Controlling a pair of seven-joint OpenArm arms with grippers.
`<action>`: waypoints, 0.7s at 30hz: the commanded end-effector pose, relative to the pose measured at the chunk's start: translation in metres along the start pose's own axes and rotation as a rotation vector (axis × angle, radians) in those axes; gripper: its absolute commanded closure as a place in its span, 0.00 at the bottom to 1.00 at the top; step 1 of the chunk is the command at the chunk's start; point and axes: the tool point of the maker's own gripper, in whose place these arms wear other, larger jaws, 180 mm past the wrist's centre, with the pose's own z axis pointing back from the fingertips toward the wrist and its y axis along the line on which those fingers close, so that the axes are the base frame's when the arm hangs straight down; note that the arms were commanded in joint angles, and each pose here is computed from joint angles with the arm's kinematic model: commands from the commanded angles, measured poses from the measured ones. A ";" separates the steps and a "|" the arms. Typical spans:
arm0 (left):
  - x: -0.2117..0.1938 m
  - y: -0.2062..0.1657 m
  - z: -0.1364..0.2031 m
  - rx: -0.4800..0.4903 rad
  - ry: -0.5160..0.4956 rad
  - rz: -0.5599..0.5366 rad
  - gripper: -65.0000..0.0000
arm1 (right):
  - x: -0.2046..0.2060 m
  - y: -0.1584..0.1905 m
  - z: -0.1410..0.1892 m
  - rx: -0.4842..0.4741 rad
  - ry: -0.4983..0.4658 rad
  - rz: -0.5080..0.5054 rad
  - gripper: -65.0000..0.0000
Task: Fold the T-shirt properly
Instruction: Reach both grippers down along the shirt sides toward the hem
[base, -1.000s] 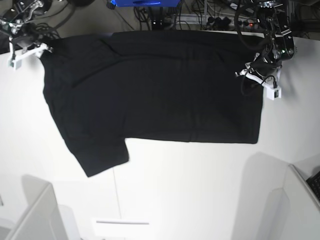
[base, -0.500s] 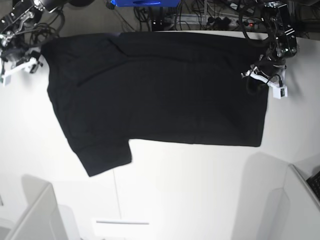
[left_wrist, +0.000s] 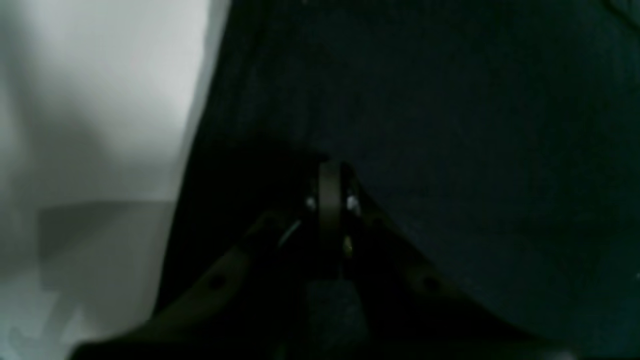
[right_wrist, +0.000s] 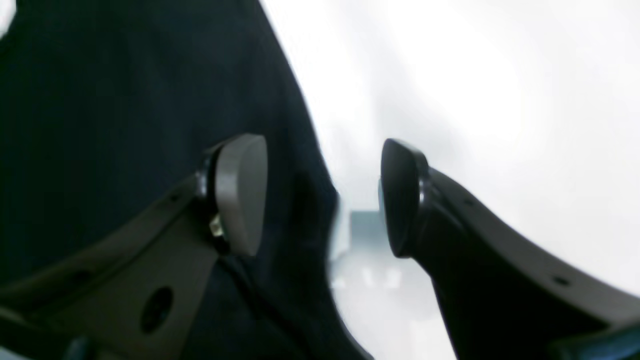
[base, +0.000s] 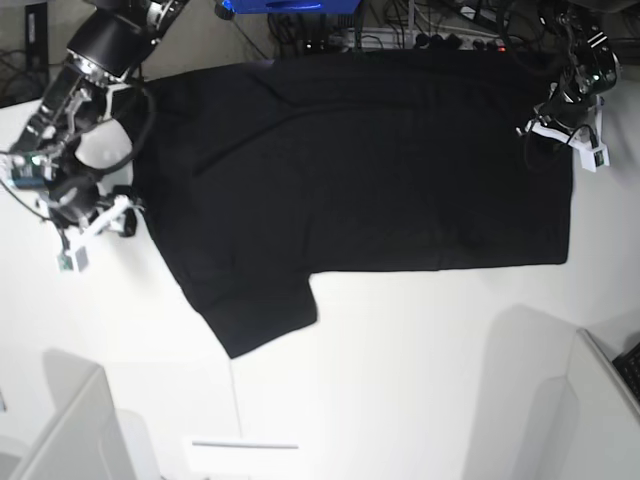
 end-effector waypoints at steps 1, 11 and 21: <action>0.016 0.000 0.005 0.000 -0.048 -0.020 1.00 | 0.021 0.007 0.000 0.025 -0.056 0.009 0.47; 0.028 -0.004 -0.018 -0.013 -0.051 0.037 1.00 | 0.060 0.068 -0.033 0.179 -0.047 0.093 0.64; 0.047 -0.004 -0.030 -0.019 -0.070 0.058 1.00 | 0.077 0.059 -0.064 0.155 -0.033 -0.106 0.42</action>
